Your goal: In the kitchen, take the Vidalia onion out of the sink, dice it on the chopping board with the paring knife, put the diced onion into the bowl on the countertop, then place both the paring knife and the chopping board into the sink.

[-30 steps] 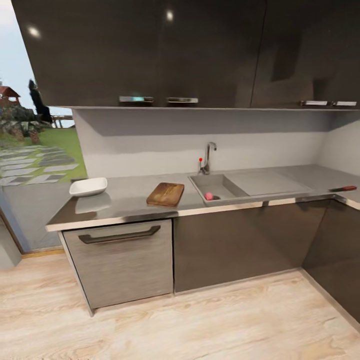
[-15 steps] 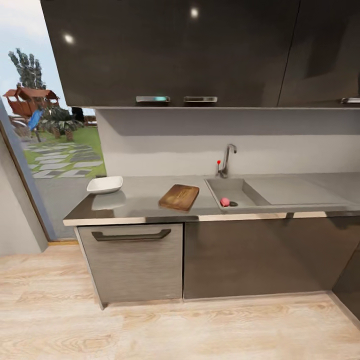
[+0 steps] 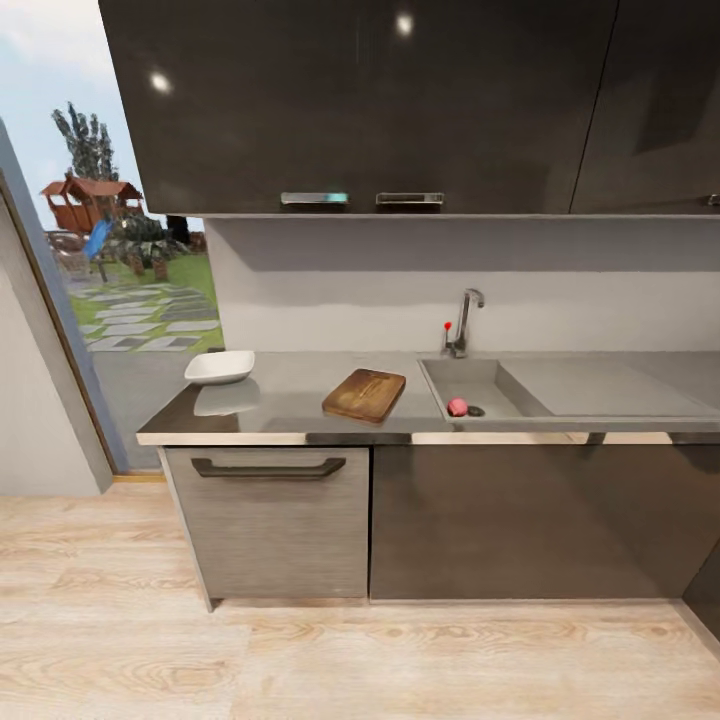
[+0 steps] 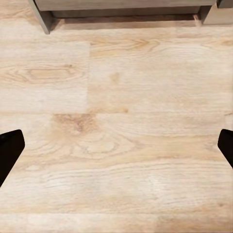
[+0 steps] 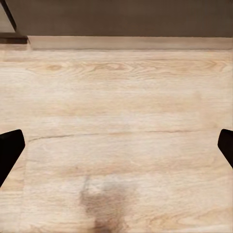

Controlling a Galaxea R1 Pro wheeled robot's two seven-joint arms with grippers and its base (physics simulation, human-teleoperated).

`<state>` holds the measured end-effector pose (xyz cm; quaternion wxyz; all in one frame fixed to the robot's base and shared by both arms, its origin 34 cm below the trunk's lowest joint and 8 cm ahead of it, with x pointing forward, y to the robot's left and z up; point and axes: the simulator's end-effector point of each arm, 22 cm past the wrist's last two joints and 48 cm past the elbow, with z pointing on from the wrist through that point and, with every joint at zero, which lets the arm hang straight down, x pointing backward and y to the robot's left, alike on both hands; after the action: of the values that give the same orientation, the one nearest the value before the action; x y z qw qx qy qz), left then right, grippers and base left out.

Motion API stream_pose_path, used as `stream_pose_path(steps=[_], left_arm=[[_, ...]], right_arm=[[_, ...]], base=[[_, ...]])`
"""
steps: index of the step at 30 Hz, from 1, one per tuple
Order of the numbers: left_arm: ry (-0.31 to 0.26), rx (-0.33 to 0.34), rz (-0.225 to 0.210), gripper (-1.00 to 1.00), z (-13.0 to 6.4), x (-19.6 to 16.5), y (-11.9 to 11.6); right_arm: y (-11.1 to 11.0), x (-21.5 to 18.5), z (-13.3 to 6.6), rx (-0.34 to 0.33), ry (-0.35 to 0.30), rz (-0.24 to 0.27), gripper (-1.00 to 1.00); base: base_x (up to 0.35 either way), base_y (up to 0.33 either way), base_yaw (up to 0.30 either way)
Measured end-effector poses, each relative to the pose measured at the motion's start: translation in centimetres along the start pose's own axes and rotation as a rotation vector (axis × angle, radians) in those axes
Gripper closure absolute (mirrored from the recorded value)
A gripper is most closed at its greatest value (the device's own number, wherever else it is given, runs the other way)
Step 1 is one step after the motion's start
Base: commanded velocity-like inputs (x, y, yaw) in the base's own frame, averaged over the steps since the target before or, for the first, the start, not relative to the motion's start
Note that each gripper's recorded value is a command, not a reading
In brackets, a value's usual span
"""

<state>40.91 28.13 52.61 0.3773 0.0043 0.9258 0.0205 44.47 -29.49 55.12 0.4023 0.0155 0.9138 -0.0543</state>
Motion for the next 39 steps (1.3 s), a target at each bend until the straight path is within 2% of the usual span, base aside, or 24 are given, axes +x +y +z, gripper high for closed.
stream_pose_path(steps=[39], left_arm=[[0.0, -0.001, -0.001, -1.0, -4.3, -4.2, 0.3]], right_arm=[[-0.6, -4.4, -4.0, 0.001, 0.001, -0.001, -1.0]], base=[[0.0, 0.0, 0.0]])
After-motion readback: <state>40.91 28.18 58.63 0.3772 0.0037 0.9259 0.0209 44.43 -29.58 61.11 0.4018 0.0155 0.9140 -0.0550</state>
